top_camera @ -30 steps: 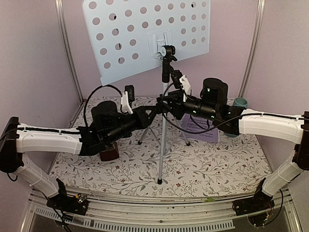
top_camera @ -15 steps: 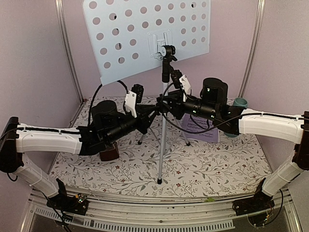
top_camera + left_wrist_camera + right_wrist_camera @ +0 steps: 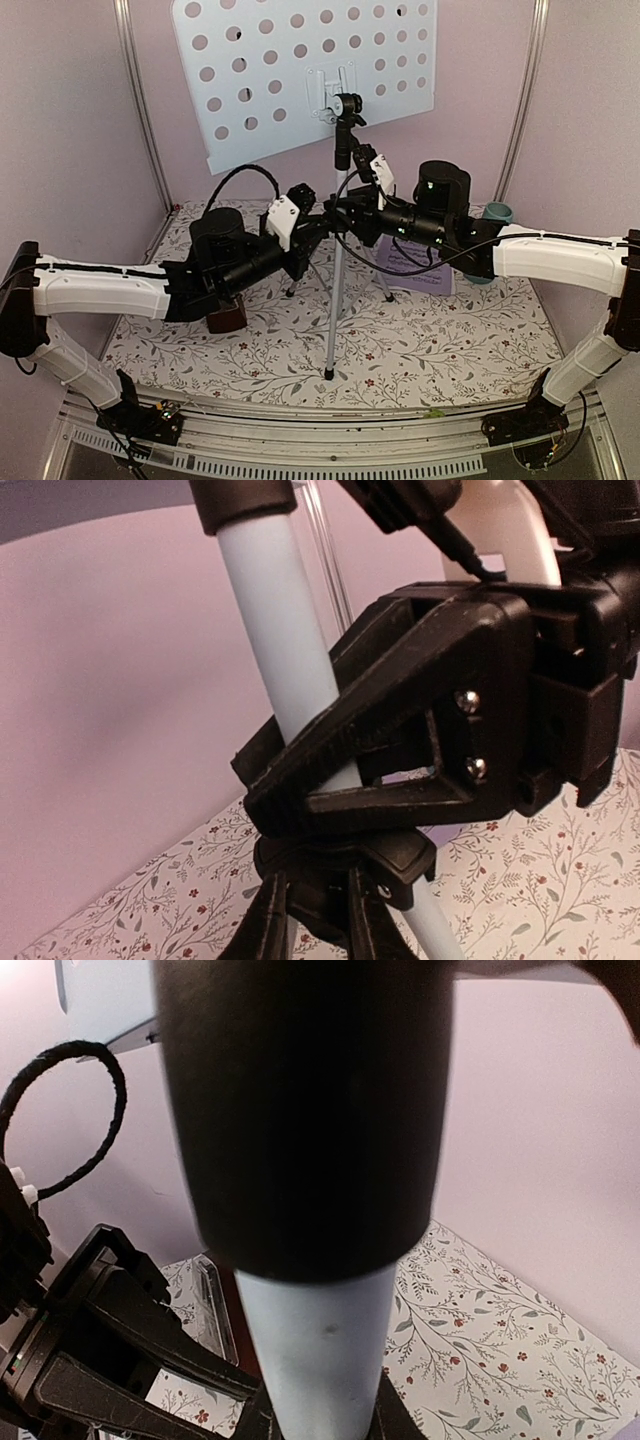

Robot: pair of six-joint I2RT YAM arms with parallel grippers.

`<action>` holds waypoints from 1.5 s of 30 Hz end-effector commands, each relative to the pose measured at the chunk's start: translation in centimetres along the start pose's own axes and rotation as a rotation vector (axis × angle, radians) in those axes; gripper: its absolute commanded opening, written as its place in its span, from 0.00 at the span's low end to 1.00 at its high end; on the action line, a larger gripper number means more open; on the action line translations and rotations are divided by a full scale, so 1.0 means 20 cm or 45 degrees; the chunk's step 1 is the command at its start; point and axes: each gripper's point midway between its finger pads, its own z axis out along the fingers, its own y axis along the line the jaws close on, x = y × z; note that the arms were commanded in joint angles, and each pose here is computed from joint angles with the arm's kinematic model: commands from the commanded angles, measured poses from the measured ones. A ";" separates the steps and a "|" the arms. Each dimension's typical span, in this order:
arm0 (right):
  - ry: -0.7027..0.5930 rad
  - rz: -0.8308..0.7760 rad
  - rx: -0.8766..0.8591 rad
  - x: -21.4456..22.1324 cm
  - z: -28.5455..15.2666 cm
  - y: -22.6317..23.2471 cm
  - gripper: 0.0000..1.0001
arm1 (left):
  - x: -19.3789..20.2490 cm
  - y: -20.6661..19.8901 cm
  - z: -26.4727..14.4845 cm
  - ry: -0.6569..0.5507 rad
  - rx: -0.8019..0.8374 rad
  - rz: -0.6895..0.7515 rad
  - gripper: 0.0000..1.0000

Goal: Set up the instrument practice props
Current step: Screw the knob on the music stand.

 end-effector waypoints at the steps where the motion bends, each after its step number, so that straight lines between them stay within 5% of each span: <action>1: 0.421 0.121 -0.098 0.54 0.03 0.11 0.00 | 0.02 -0.18 0.04 0.023 0.195 0.108 0.09; 4: 0.419 0.119 -0.098 0.53 0.03 0.11 0.00 | -0.01 -0.14 0.03 0.004 0.194 0.024 0.30; 7: 0.418 0.115 -0.098 0.53 0.03 0.11 0.00 | -0.06 -0.10 0.01 -0.034 0.203 -0.091 0.37; 22: 0.421 0.112 -0.093 0.53 0.03 0.10 0.00 | -0.10 0.02 -0.03 -0.084 0.231 -0.556 0.26; 28: 0.424 0.112 -0.094 0.53 0.03 0.10 0.00 | -0.08 0.06 -0.08 -0.094 0.227 -0.658 0.33; 45: 0.426 0.112 -0.087 0.52 0.02 0.10 0.00 | -0.03 0.04 -0.06 -0.049 0.315 -0.643 0.30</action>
